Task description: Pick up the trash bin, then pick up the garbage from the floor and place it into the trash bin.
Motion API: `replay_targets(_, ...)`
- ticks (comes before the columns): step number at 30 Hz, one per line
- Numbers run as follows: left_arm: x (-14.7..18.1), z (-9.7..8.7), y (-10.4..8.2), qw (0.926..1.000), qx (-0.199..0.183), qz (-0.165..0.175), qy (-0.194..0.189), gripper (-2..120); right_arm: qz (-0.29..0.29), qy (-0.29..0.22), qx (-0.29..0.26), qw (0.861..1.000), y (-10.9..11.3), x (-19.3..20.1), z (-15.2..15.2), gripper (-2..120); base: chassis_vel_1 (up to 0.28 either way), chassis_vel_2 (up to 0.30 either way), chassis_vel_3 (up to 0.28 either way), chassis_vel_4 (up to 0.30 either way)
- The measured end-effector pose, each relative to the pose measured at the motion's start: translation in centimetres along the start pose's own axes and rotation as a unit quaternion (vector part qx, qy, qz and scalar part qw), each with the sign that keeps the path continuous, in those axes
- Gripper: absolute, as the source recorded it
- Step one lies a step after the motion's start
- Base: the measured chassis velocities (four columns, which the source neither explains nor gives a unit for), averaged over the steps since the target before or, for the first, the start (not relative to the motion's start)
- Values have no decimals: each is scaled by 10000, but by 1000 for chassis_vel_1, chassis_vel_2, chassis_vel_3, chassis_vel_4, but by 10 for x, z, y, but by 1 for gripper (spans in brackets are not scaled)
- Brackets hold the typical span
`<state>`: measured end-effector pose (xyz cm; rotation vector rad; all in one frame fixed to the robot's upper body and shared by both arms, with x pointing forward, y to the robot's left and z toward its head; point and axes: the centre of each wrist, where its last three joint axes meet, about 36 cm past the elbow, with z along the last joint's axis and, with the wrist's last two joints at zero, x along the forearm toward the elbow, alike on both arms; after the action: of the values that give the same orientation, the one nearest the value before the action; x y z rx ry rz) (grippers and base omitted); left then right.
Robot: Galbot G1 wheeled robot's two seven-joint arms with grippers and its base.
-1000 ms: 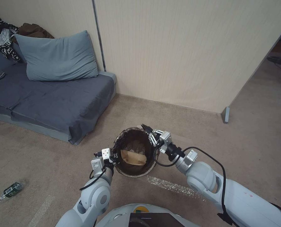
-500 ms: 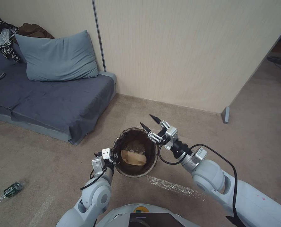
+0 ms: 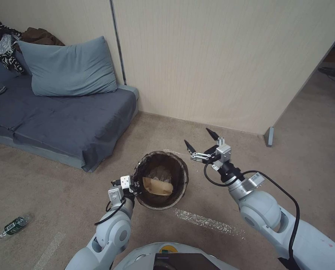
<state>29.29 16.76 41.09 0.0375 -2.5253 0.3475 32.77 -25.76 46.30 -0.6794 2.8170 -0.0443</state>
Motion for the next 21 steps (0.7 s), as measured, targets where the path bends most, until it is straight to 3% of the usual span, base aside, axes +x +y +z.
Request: replay_targets(21,4,-4,5,9999,-35,-17,-94,0,978,195,137,9949,4,23,18,100,0,0,0,0)
